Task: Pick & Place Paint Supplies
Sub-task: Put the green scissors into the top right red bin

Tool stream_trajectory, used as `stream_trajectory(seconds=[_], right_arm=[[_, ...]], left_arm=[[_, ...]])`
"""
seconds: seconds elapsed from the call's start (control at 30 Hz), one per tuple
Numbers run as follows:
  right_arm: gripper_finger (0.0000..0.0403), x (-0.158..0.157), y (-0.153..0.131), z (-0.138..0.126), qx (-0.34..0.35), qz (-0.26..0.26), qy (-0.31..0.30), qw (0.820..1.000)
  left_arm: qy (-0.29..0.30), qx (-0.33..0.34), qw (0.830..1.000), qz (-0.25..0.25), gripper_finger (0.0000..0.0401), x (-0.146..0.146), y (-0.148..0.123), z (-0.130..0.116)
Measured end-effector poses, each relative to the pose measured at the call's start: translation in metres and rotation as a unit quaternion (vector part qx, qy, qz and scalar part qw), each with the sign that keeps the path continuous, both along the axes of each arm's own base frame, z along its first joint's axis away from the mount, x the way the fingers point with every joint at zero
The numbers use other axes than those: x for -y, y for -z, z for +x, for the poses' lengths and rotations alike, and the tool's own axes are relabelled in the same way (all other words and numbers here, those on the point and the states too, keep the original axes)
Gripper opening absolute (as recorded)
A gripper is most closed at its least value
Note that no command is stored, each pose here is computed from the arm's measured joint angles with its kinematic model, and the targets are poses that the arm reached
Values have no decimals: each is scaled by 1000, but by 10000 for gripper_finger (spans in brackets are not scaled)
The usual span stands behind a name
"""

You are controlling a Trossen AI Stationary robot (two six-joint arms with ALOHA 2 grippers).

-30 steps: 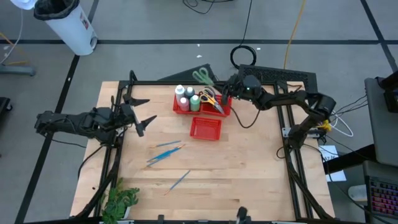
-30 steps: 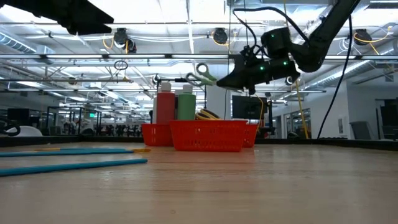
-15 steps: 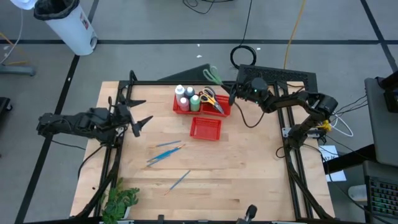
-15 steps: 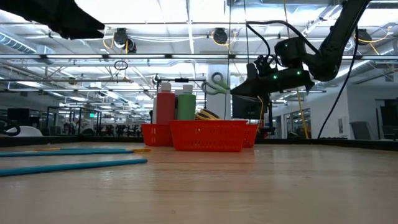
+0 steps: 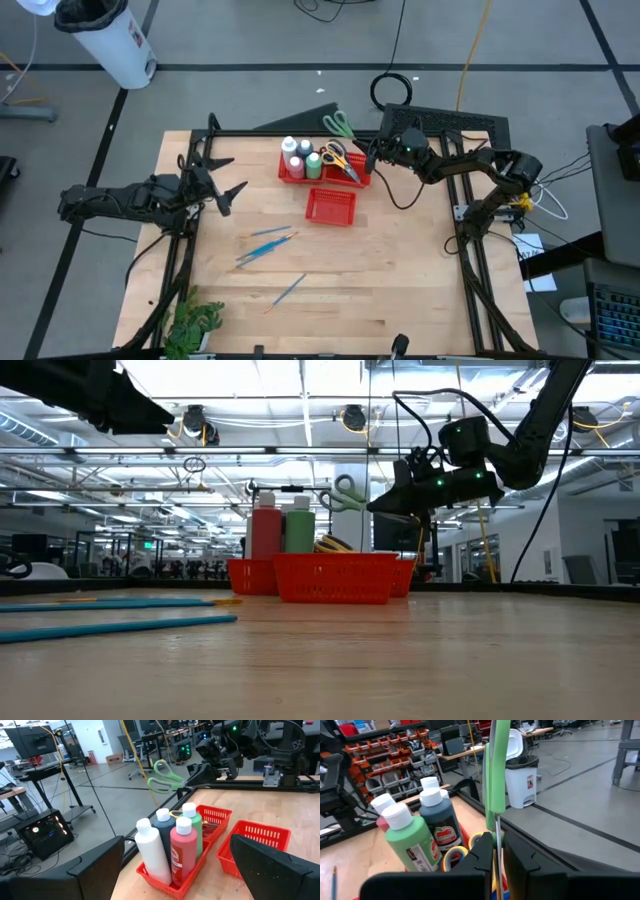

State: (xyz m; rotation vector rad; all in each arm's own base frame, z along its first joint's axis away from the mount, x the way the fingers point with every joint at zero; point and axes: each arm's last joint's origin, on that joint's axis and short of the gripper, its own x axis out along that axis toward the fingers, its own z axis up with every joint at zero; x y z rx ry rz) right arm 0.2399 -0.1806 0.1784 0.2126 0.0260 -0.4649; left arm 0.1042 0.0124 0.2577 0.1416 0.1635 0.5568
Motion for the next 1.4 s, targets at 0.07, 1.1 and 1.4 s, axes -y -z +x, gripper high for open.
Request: stream_trajectory(seconds=[0.07,1.1,1.4], right_arm=[[10,0,0,0,-2,1,0,1000],[10,-56,27,11,-60,8,62,996],[10,-63,33,11,-55,14,60,997]], left_arm=[[0,0,1000,0,365,0,0,0],[2,-8,1000,-2,365,0,2,0],[1,-7,1000,-3,365,0,2,0]])
